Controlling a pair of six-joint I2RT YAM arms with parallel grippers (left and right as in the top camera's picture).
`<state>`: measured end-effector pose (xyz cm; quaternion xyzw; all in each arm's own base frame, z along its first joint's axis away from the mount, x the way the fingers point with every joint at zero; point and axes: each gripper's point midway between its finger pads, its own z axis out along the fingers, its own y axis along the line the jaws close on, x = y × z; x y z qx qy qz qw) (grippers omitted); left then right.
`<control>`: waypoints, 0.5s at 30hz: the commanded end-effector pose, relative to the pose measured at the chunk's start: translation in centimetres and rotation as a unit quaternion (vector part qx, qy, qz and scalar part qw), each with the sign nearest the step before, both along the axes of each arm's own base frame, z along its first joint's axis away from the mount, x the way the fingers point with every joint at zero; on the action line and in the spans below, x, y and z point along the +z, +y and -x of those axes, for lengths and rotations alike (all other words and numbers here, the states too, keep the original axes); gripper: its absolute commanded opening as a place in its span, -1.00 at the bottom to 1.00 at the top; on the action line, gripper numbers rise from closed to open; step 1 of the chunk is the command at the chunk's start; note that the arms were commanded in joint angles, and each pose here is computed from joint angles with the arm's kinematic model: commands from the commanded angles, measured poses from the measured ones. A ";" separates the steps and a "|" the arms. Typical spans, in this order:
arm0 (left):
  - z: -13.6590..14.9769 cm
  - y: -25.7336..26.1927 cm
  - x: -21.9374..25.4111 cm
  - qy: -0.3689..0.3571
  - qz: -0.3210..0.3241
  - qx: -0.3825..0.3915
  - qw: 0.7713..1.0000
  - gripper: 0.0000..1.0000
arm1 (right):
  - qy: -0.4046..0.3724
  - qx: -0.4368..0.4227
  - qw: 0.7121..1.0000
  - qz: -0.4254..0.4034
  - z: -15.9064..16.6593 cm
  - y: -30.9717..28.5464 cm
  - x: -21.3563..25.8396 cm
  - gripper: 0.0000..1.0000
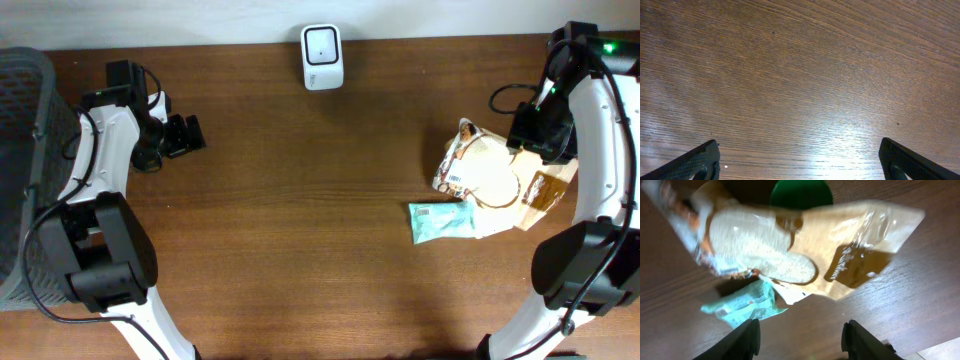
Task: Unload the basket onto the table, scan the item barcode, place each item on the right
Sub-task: 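Carry the rice bag right and drop it onto the item pile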
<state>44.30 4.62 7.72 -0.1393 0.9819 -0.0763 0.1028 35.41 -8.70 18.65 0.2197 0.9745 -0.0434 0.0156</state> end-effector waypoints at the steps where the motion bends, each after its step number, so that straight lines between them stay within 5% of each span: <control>1: -0.4 0.2 1.5 -0.020 -0.005 -0.003 1.000 0.99 | -0.012 -0.002 1.000 0.013 0.0 -0.6 1.0 0.04; 7: -0.4 0.2 1.5 -0.020 -0.005 -0.003 1.000 0.98 | -0.034 0.044 0.998 -0.008 0.4 0.6 3.8 0.04; 11: -0.4 0.2 1.5 -0.020 -0.004 -0.003 1.000 0.98 | -0.138 0.155 0.973 -0.100 0.4 5.2 9.1 0.39; 15: -0.4 0.2 1.5 -0.020 -0.005 -0.003 1.000 0.98 | -0.229 0.198 0.948 -0.094 2.9 7.7 14.8 0.61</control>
